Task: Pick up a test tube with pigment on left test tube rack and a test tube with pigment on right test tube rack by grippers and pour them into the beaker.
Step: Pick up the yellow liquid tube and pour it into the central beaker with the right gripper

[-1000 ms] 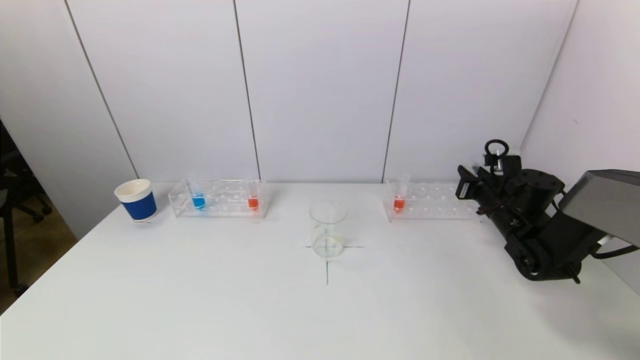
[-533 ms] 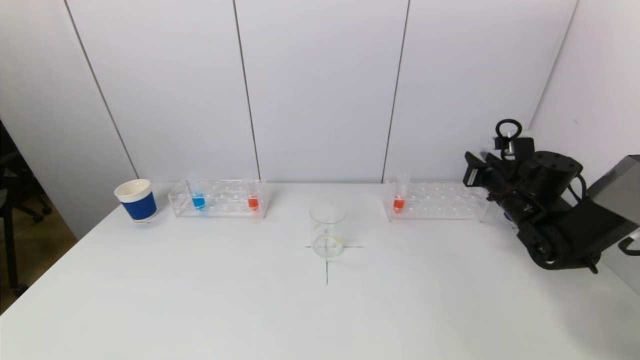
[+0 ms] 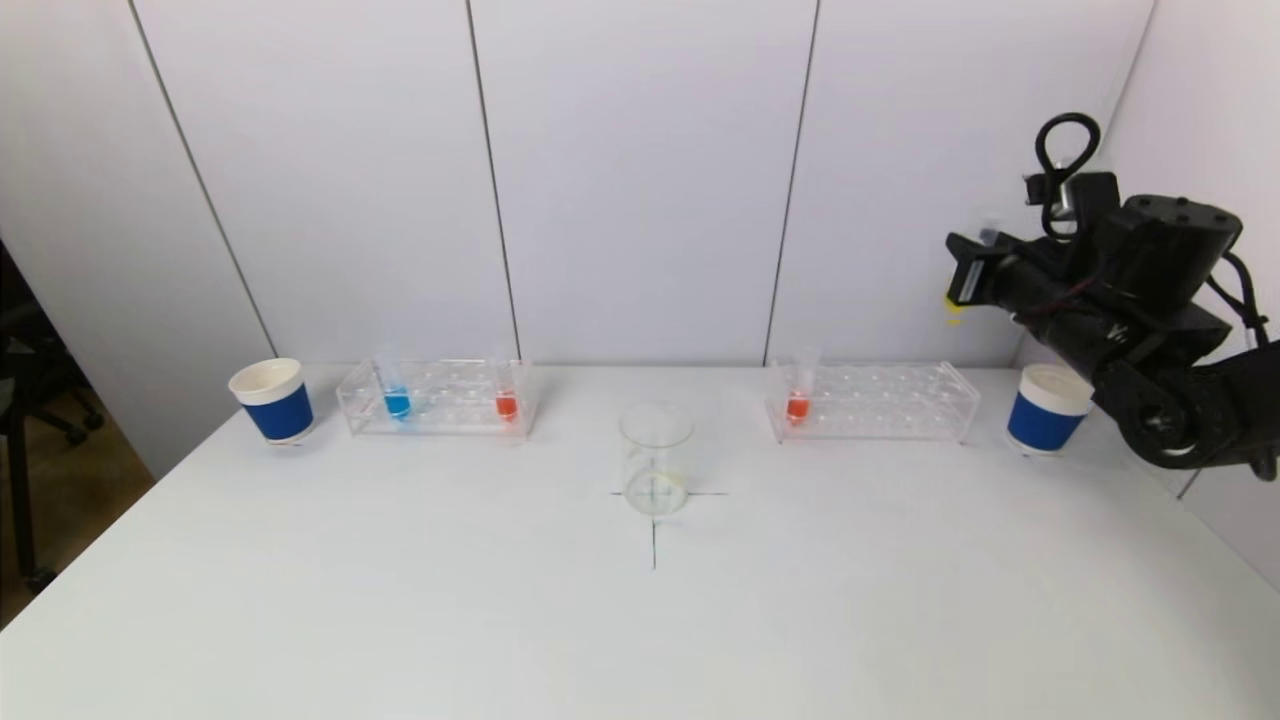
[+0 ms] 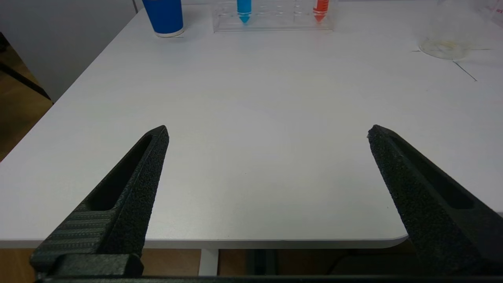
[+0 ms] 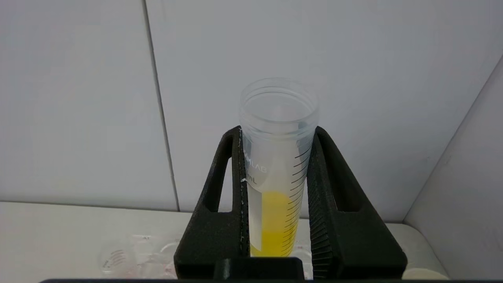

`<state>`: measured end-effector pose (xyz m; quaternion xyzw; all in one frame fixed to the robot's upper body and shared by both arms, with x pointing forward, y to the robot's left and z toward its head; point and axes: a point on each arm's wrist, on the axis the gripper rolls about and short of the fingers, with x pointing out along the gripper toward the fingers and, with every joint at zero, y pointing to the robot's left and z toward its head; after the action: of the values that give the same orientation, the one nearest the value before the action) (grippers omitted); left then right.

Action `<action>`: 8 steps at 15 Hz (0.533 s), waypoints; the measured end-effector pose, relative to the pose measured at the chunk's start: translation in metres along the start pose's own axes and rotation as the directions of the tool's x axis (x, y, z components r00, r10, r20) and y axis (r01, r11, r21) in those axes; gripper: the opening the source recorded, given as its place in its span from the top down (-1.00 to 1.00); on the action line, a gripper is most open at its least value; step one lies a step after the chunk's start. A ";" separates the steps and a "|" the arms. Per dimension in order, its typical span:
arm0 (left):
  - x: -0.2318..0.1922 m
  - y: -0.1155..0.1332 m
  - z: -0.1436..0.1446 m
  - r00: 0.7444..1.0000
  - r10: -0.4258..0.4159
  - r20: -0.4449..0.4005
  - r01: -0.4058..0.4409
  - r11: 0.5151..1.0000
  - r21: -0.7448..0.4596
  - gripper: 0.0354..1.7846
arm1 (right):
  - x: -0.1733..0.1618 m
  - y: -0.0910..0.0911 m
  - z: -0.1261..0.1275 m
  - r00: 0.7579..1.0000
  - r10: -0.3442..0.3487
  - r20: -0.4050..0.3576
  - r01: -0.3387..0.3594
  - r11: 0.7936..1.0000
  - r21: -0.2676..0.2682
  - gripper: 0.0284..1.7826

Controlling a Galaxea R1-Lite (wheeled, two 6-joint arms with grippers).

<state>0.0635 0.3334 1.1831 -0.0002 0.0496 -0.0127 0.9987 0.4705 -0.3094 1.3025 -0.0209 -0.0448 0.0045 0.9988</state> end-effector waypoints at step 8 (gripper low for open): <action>0.000 0.000 0.000 1.000 0.000 0.000 0.000 1.000 0.000 -0.99 | -0.007 0.053 0.098 0.989 0.145 0.027 -0.145 0.989 -0.017 0.48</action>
<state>0.0634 0.3334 1.1830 0.0000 0.0498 -0.0130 0.9987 0.4541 -0.2529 1.3976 -0.0317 -0.0570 0.0769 0.9949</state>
